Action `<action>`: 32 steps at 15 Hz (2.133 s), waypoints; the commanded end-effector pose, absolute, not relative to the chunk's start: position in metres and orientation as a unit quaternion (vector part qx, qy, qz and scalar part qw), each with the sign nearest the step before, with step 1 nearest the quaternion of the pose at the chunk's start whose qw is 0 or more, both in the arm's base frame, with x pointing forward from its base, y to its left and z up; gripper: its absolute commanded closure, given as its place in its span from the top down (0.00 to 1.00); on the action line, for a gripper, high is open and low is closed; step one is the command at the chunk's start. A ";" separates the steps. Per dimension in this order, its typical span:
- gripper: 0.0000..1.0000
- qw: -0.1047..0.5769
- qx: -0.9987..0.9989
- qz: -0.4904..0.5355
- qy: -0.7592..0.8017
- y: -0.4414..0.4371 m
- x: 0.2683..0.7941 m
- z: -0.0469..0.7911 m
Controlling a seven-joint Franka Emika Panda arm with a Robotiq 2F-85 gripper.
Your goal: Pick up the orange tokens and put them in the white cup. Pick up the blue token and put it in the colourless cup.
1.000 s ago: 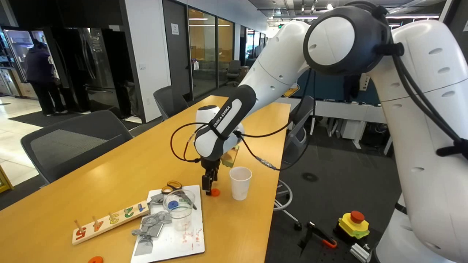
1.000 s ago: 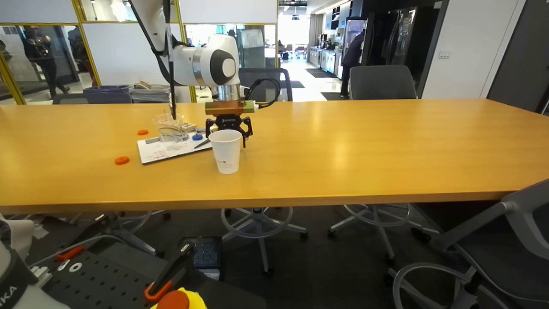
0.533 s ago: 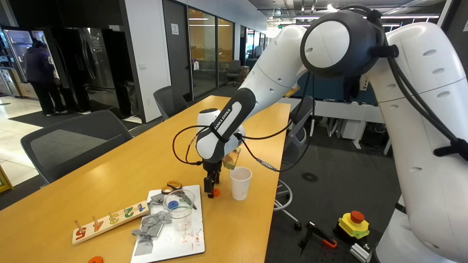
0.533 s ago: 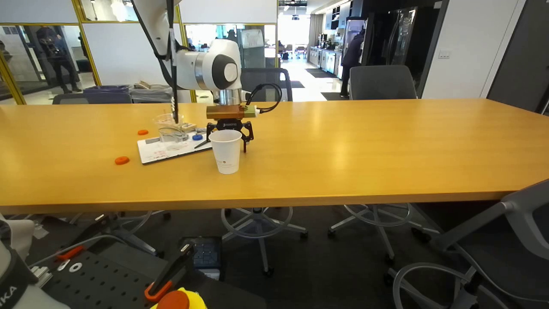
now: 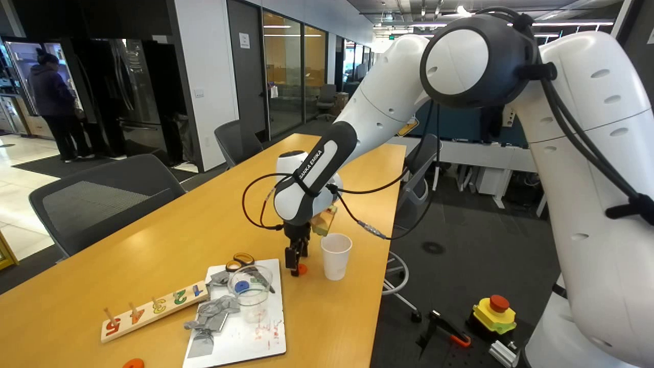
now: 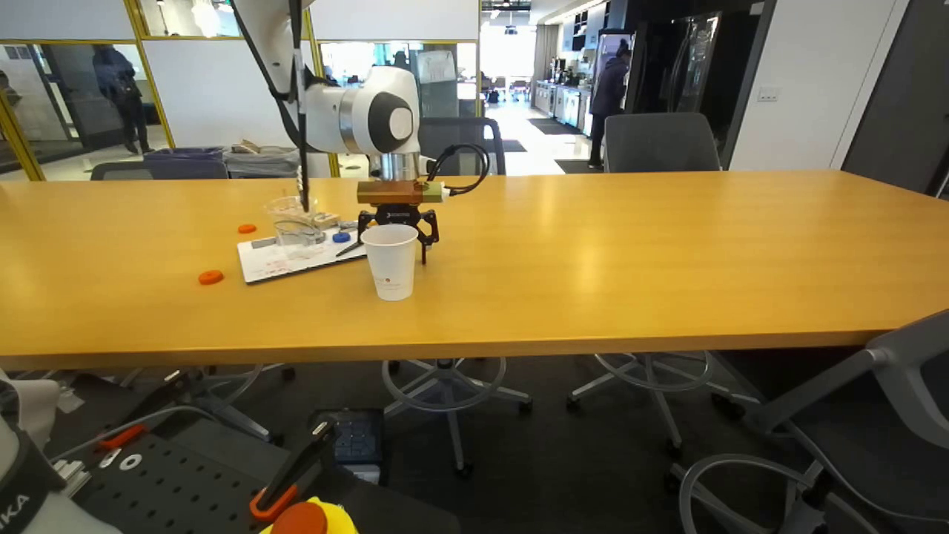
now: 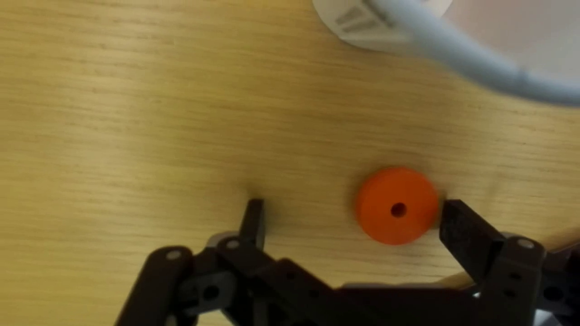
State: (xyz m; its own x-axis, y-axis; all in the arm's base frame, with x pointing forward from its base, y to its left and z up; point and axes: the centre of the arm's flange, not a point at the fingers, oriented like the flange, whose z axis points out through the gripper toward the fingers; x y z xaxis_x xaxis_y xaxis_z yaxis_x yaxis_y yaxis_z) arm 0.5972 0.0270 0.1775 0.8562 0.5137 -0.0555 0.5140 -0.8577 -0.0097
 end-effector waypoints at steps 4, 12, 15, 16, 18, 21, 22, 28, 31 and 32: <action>1.00 -0.016 0.967 -0.032 0.251 0.029 0.602 0.185; 1.00 0.001 0.969 -0.021 0.246 0.036 0.599 0.189; 1.00 0.006 0.970 -0.017 0.242 0.036 0.598 0.190; 1.00 0.008 0.970 -0.016 0.242 0.037 0.598 0.190; 1.00 0.014 0.970 -0.013 0.244 0.038 0.596 0.191; 1.00 0.015 0.970 -0.014 0.241 0.039 0.594 0.190; 1.00 0.016 0.971 -0.015 0.240 0.039 0.592 0.189; 1.00 0.014 0.973 -0.021 0.230 0.039 0.589 0.190; 1.00 0.013 0.974 -0.021 0.227 0.038 0.588 0.191; 1.00 0.013 0.974 -0.021 0.225 0.038 0.587 0.191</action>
